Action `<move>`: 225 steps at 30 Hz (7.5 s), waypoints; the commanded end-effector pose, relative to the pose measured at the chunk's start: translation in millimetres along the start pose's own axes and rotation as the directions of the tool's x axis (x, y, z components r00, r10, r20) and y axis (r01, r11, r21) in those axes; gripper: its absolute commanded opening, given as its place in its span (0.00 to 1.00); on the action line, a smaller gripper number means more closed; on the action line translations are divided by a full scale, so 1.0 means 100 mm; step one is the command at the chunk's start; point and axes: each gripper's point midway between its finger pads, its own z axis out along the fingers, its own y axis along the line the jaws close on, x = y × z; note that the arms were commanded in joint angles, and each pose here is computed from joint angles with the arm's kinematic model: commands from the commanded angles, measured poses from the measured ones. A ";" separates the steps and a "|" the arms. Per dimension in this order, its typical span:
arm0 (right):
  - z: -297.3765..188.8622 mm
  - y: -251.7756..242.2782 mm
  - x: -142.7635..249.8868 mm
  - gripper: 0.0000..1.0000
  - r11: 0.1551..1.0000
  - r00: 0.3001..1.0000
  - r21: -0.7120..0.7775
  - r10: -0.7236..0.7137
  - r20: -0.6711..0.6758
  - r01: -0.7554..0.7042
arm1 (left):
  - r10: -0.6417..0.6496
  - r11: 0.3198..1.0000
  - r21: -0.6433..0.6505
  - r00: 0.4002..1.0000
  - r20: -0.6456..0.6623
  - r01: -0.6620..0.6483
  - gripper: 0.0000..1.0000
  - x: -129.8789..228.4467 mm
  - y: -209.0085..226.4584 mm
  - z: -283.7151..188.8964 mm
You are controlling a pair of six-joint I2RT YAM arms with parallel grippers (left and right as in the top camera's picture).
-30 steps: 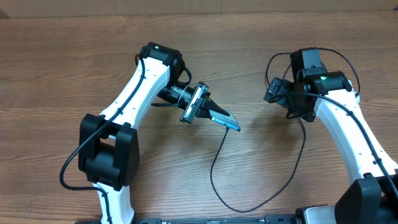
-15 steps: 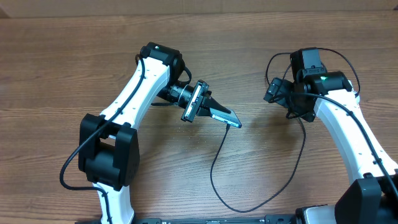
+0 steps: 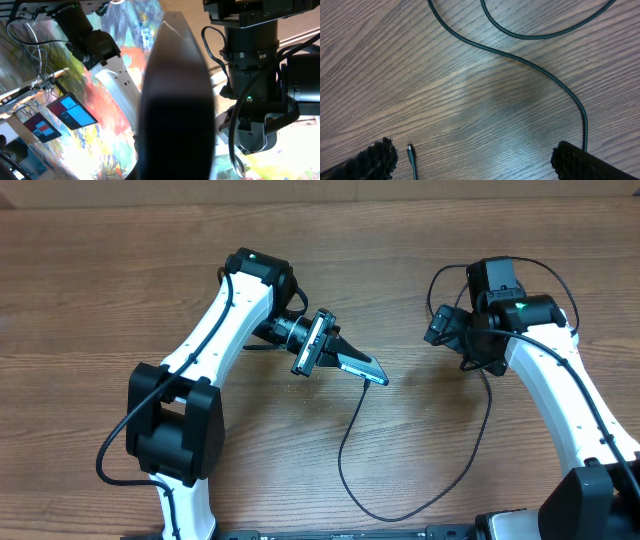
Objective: Plug charger to phone and switch on socket
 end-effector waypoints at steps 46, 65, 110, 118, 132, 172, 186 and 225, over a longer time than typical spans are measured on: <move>0.01 0.01 -0.01 1.00 1.000 1.000 -0.004 0.001 0.003 -0.001 | 0.010 0.999 0.044 1.000 -0.026 -0.009 0.04 0.13 -0.10 -0.02; 0.01 0.01 -0.01 1.00 1.000 1.000 -0.004 0.001 0.003 -0.001 | 0.010 0.999 0.046 1.000 -0.028 -0.008 0.04 0.13 -0.10 -0.02; 0.01 0.01 -0.01 1.00 1.000 1.000 -0.004 0.001 0.003 -0.001 | 0.010 0.999 0.047 1.000 -0.028 -0.009 0.04 0.13 -0.10 -0.02; 0.01 0.01 -0.01 1.00 1.000 1.000 -0.004 0.001 0.003 -0.001 | 0.010 0.999 0.047 1.000 -0.028 -0.009 0.04 0.13 -0.10 -0.02; 0.01 0.01 -0.01 1.00 1.000 1.000 -0.004 0.001 0.003 -0.001 | 0.008 0.998 0.064 1.000 -0.028 -0.006 0.04 0.13 -0.13 -0.06; 0.01 0.01 -0.01 1.00 1.000 1.000 -0.004 0.001 0.003 -0.001 | -0.026 0.996 0.087 0.999 -0.034 0.029 0.04 0.13 -0.16 -0.11; 0.01 0.01 -0.01 1.00 1.000 1.000 -0.004 0.001 0.003 -0.001 | -0.073 0.984 0.156 0.992 -0.103 0.089 0.04 0.23 -0.29 -0.13; 0.01 0.01 -0.01 1.00 1.000 1.000 -0.004 0.001 0.003 -0.001 | 0.707 0.687 -0.663 0.484 0.516 -0.297 0.04 -1.60 -0.11 -0.91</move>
